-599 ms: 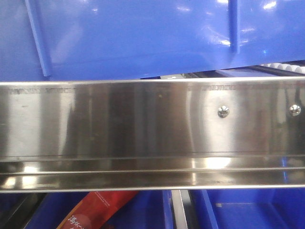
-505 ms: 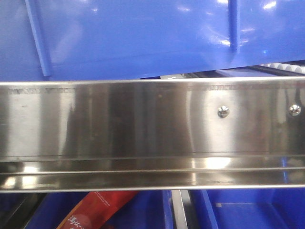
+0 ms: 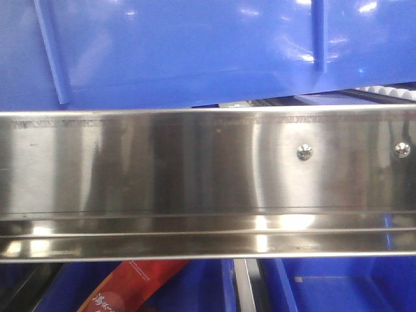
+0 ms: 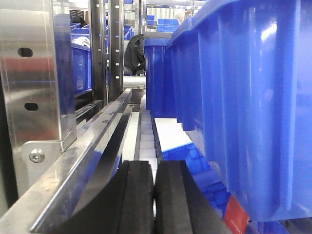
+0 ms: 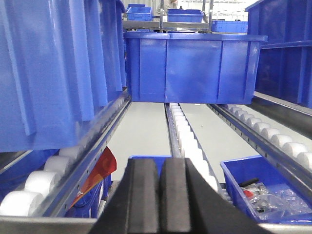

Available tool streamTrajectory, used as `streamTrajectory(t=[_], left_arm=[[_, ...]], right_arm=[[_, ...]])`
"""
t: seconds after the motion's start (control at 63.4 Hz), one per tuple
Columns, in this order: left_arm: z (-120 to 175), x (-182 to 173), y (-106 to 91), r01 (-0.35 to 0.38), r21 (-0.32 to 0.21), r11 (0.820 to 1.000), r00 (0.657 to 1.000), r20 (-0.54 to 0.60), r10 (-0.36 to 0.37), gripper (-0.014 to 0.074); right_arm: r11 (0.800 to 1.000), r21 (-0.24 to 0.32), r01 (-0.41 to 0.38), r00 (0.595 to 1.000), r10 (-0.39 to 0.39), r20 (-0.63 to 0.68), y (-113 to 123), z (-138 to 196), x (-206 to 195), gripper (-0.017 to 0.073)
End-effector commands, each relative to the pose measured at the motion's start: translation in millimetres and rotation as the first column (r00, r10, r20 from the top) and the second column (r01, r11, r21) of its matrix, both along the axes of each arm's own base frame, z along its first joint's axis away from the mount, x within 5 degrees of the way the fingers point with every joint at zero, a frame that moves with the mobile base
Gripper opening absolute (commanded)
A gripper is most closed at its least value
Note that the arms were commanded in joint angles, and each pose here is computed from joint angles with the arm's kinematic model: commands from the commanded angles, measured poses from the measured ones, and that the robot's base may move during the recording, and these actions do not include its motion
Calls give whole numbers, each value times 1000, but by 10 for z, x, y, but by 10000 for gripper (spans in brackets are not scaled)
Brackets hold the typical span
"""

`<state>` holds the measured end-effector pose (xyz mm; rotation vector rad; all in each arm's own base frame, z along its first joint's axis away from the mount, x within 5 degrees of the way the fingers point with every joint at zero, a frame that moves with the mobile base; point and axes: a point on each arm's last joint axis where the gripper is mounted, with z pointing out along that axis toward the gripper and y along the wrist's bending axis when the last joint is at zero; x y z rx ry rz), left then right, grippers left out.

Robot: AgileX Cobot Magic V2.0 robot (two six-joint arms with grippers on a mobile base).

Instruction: Move blue bin to conveyor side

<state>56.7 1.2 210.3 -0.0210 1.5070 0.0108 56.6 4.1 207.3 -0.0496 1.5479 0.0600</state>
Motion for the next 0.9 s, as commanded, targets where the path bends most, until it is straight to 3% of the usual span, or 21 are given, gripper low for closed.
streamTrajectory(t=[0.0, 0.284, 0.426, 0.473, 0.568, 0.741, 0.883], left_arm=[[29, -6, -2, 3, -2, 1000, 1000, 24, -3, -7], [52, -8, -3, 4, -1, 1000, 999, 49, -4, -7], [121, -18, -5, 7, 1, 1000, 992, 125, -7, -7], [113, -17, -5, 6, 1, 1000, 993, 117, -6, -7], [249, -47, -3, 3, 0, 1000, 996, 89, -3, -7], [769, -248, 1, -5, -8, 1000, 999, 37, 5, -7], [1180, -311, 0, -7, -26, 1000, 990, -139, 4, -7]], right_arm=[[1000, -3, 6, 1000, -6, 27, -4, 24, -4, -88], [1000, -1, 8, 998, -8, 59, -6, 53, -6, -88], [1000, 15, 20, 970, -23, 243, -20, 221, -34, -88], [999, 23, 25, 945, -31, 326, -27, 296, -58, -88], [999, 26, 21, 930, -29, 368, -28, 534, -117, -88], [1000, 7, -5, 971, 3, 239, -15, 1142, -344, -88], [1000, -9, -21, 998, 21, 65, 3, 1618, -293, -88]])
